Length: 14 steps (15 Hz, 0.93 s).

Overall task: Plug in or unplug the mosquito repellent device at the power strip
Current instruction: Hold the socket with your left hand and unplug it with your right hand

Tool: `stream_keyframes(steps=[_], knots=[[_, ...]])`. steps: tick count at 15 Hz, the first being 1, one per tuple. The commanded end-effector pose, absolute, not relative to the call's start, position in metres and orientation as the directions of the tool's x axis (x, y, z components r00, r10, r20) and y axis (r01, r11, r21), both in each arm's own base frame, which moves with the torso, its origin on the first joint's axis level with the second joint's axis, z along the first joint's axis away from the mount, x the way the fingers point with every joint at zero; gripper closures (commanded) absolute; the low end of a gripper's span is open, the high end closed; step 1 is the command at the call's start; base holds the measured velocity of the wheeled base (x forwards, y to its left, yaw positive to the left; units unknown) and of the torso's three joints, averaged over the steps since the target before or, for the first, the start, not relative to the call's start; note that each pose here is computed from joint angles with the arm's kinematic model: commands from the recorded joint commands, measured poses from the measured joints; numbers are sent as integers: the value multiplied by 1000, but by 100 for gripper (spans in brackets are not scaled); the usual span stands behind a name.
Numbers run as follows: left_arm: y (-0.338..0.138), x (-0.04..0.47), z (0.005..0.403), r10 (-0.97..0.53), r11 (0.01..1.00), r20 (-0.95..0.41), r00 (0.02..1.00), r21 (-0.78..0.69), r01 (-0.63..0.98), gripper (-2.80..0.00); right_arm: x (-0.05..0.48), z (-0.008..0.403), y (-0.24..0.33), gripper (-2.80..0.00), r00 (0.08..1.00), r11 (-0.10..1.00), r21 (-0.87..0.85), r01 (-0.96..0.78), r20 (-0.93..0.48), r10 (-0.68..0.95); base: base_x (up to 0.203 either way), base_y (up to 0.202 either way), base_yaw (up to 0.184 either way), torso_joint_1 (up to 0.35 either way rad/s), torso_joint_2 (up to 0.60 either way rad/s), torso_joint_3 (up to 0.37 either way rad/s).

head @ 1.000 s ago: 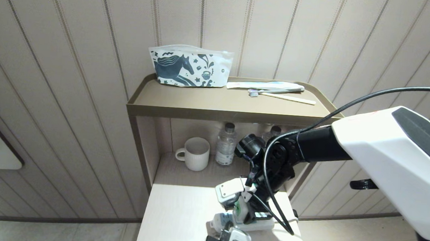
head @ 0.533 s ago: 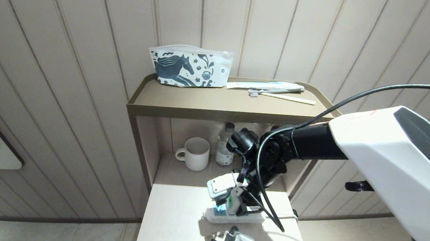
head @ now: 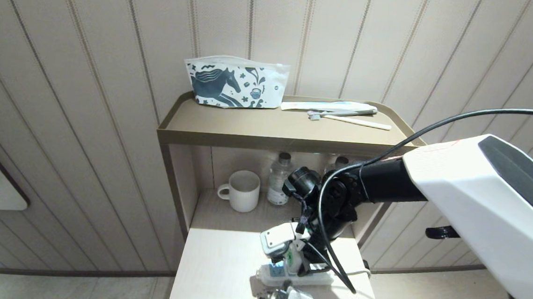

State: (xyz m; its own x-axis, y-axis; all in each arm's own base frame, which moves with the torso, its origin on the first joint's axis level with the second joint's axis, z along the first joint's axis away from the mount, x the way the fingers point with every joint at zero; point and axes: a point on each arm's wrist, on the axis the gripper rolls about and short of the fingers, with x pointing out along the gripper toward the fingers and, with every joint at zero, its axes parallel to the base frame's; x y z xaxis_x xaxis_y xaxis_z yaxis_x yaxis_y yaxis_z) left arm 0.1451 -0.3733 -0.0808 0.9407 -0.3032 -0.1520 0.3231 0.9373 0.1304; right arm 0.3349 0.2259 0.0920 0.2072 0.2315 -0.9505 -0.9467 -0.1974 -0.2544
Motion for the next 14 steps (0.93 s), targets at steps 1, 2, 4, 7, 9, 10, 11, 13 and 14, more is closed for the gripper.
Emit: stream_keyframes(steps=[1, 2, 4, 7, 9, 10, 11, 13, 14], knots=[[-372, 149, -78, -289, 948, -127, 949, 100, 302, 0, 332, 91, 222, 0, 194, -205, -240, -949, -955, 223, 0, 0, 0, 0, 0, 0], [-370, 156, -78, -271, 953, -127, 954, 102, 284, 0, 328, 92, 220, 0, 189, -206, -234, -950, -957, 219, 0, 0, 0, 0, 0, 0], [-370, 156, -78, -270, 954, -127, 954, 102, 283, 0, 327, 93, 219, 0, 188, -207, -234, -950, -957, 219, 0, 0, 0, 0, 0, 0], [-369, 158, -78, -269, 954, -126, 955, 101, 282, 0, 326, 93, 219, 0, 186, -207, -232, -950, -958, 220, 0, 0, 0, 0, 0, 0], [-366, 171, -69, -247, 963, -113, 962, 85, 257, 0, 320, 93, 215, 0, 164, -209, -212, -955, -960, 225, 0, 0, 0, 0, 0, 0], [-364, 178, -64, -232, 968, -104, 967, 74, 240, 0, 320, 93, 215, 0, 161, -209, -210, -955, -960, 230, 0, 0, 0, 0, 0, 0], [-363, 180, -65, -236, 967, -107, 966, 75, 245, 0, 320, 92, 215, 0, 161, -208, -210, -955, -960, 230, 0, 0, 0, 0, 0, 0], [-364, 186, -63, -237, 968, -100, 966, 60, 244, 0, 320, 93, 213, 0, 156, -206, -206, -957, -960, 234, 0, 0, 0, 0, 0, 0], [-364, 188, -63, -233, 969, -98, 968, 58, 239, 0, 320, 94, 213, 0, 155, -205, -206, -957, -958, 240, 0, 0, 0, 0, 0, 0]])
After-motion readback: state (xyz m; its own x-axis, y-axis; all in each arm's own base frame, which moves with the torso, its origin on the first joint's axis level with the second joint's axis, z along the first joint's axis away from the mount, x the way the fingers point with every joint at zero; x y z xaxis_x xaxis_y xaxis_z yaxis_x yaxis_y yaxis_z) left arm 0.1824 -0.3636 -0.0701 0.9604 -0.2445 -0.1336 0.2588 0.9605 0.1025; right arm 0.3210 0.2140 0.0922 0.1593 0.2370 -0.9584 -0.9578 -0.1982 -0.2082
